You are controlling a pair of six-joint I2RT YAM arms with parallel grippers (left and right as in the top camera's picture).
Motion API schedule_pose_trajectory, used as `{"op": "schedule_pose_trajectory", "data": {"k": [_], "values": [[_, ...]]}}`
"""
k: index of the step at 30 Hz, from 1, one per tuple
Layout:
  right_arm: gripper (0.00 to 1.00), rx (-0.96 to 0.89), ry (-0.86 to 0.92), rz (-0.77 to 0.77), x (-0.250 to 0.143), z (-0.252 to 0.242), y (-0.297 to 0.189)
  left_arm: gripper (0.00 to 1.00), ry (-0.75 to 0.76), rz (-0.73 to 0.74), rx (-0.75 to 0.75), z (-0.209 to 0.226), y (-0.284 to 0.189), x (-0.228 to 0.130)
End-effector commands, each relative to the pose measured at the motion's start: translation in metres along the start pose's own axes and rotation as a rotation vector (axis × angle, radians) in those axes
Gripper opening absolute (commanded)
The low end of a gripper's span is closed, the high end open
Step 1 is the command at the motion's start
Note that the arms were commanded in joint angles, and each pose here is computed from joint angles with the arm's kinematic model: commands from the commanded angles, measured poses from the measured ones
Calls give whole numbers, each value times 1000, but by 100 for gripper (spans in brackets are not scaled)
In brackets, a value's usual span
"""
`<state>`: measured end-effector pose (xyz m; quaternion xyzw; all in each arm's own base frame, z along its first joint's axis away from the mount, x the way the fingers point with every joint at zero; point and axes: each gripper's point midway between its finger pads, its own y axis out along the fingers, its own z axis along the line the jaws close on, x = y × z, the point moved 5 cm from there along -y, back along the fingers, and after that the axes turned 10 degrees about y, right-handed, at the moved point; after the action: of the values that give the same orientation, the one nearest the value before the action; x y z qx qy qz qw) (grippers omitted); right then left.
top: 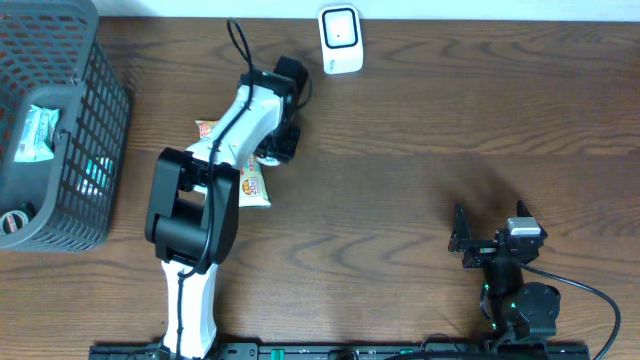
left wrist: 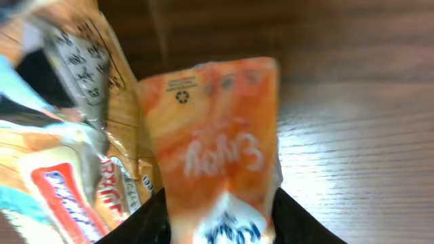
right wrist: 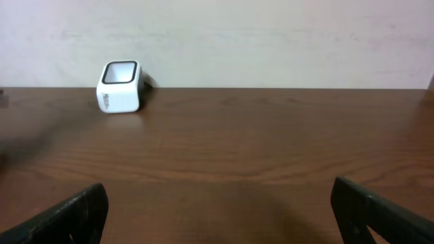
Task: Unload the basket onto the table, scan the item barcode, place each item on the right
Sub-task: 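Lift the orange tissue pack and carry it toward the scanner, then turn the held tissue pack under the scanner with the left gripper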
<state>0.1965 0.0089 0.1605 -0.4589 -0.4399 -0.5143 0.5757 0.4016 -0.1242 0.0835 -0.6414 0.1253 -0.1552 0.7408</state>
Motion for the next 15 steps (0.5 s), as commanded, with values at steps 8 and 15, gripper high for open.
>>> {"op": "schedule_pose_trajectory", "data": {"k": [8,15], "values": [[99,9,10,1,-1,1,0,71,-52,-74,-107,-9,-51,-1],[99,9,10,1,-1,1,0,71,-71,28,8,15,-48,-22]]}}
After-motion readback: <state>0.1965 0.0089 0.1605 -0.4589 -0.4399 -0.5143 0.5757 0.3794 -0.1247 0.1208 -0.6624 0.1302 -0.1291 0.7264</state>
